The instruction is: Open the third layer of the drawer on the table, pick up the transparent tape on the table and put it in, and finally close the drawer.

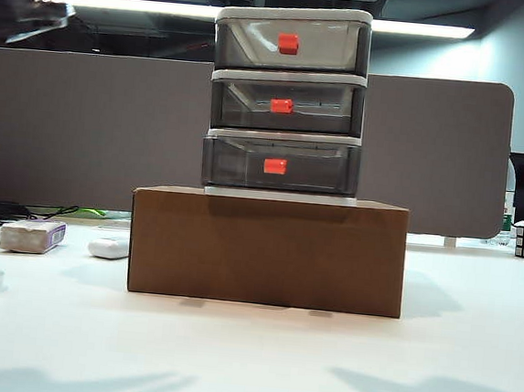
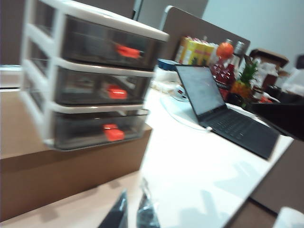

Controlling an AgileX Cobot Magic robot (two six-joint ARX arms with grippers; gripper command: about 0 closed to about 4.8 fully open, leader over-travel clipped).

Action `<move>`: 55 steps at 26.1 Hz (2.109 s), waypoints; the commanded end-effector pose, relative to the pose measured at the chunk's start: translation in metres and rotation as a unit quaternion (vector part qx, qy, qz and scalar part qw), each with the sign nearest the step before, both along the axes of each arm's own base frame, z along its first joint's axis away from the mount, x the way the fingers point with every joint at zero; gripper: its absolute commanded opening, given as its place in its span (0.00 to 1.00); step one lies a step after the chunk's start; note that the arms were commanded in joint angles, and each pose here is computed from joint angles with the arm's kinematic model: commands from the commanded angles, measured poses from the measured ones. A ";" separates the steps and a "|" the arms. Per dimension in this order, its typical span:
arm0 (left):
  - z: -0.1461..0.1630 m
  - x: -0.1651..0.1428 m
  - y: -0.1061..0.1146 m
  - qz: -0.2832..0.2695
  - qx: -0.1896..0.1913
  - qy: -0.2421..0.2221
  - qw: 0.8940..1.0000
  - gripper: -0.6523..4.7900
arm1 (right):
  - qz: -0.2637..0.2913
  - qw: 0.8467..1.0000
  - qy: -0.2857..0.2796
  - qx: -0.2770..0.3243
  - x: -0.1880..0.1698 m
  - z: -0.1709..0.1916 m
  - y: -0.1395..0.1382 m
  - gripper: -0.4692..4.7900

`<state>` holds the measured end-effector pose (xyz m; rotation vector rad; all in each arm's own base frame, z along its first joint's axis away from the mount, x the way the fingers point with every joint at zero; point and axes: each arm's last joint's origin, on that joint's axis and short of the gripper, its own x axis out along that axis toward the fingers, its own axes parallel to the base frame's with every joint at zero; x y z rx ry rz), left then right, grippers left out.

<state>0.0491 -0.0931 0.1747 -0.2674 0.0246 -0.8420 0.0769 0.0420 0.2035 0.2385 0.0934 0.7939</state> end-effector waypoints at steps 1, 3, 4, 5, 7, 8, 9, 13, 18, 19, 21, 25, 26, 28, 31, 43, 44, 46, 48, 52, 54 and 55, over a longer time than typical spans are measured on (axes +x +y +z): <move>0.008 0.000 -0.010 0.013 -0.016 -0.021 1.000 0.17 | 0.003 1.000 0.010 -0.014 0.003 0.003 0.006 0.08; 0.008 0.006 -0.026 0.012 0.000 -0.025 1.000 0.17 | 0.020 0.999 0.025 -0.042 0.008 0.010 0.016 0.08; 0.009 0.008 -0.032 0.013 0.015 -0.030 0.999 0.17 | 0.025 0.998 0.024 -0.053 0.010 0.013 0.019 0.08; 0.009 0.010 -0.039 0.014 0.035 -0.039 0.999 0.17 | 0.029 0.997 0.024 -0.061 0.012 0.017 0.021 0.08; 0.008 0.014 -0.049 0.013 0.057 -0.045 0.997 0.17 | 0.045 0.996 0.021 -0.080 0.016 0.026 0.028 0.08; 0.009 0.017 -0.056 0.013 0.062 -0.044 0.997 0.17 | 0.051 0.995 0.020 -0.087 0.018 0.031 0.031 0.08; 0.009 0.019 -0.063 0.013 0.064 -0.043 0.997 0.17 | 0.056 0.994 0.018 -0.096 0.020 0.036 0.034 0.08; 0.007 0.034 -0.099 0.034 0.091 -0.038 0.995 0.17 | 0.064 0.991 0.030 -0.116 0.039 0.060 0.047 0.08; -0.009 0.045 -0.123 0.067 0.144 -0.021 0.987 0.17 | 0.076 0.981 0.028 -0.174 0.054 0.088 0.057 0.08; -0.009 0.045 -0.123 0.064 0.144 -0.021 0.987 0.17 | 0.080 0.978 0.033 -0.190 0.056 0.095 0.058 0.08; -0.008 0.046 -0.123 0.067 0.139 -0.023 0.988 0.17 | 0.083 0.975 0.013 -0.206 0.057 0.104 0.059 0.08; -0.003 0.055 -0.122 0.091 0.092 -0.001 0.992 0.17 | 0.077 0.977 -0.022 -0.196 0.058 0.114 0.059 0.08; -0.001 0.057 -0.124 0.134 0.089 0.002 0.987 0.17 | 0.061 0.978 -0.029 -0.195 0.059 0.117 0.058 0.08; 0.000 0.060 -0.127 0.201 0.089 0.005 0.975 0.17 | 0.052 0.978 -0.027 -0.200 0.065 0.123 0.062 0.08; 0.000 0.061 -0.135 0.256 0.092 0.008 0.962 0.17 | 0.048 0.976 -0.024 -0.213 0.077 0.129 0.069 0.08; -0.017 0.051 -0.169 0.305 0.100 0.023 0.947 0.35 | 0.045 0.963 -0.049 -0.262 0.142 0.162 0.108 0.08; -0.019 0.054 -0.168 0.311 0.095 0.028 0.945 0.35 | 0.041 0.962 -0.047 -0.264 0.149 0.164 0.111 0.08; -0.024 0.059 -0.168 0.318 0.073 0.046 0.944 0.35 | 0.036 0.961 -0.045 -0.270 0.157 0.163 0.113 0.08; -0.028 0.063 -0.167 0.324 0.064 0.054 0.942 0.35 | 0.037 0.959 -0.046 -0.276 0.161 0.162 0.116 0.08; -0.032 0.062 -0.169 0.314 0.064 0.056 0.946 0.36 | 0.030 0.957 -0.036 -0.286 0.165 0.159 0.117 0.08; -0.032 0.062 -0.171 0.289 0.064 0.059 0.953 0.36 | 0.037 0.955 -0.019 -0.295 0.163 0.156 0.116 0.08; -0.031 0.062 -0.171 0.288 0.064 0.059 0.954 0.36 | 0.041 0.954 -0.013 -0.297 0.161 0.156 0.115 0.08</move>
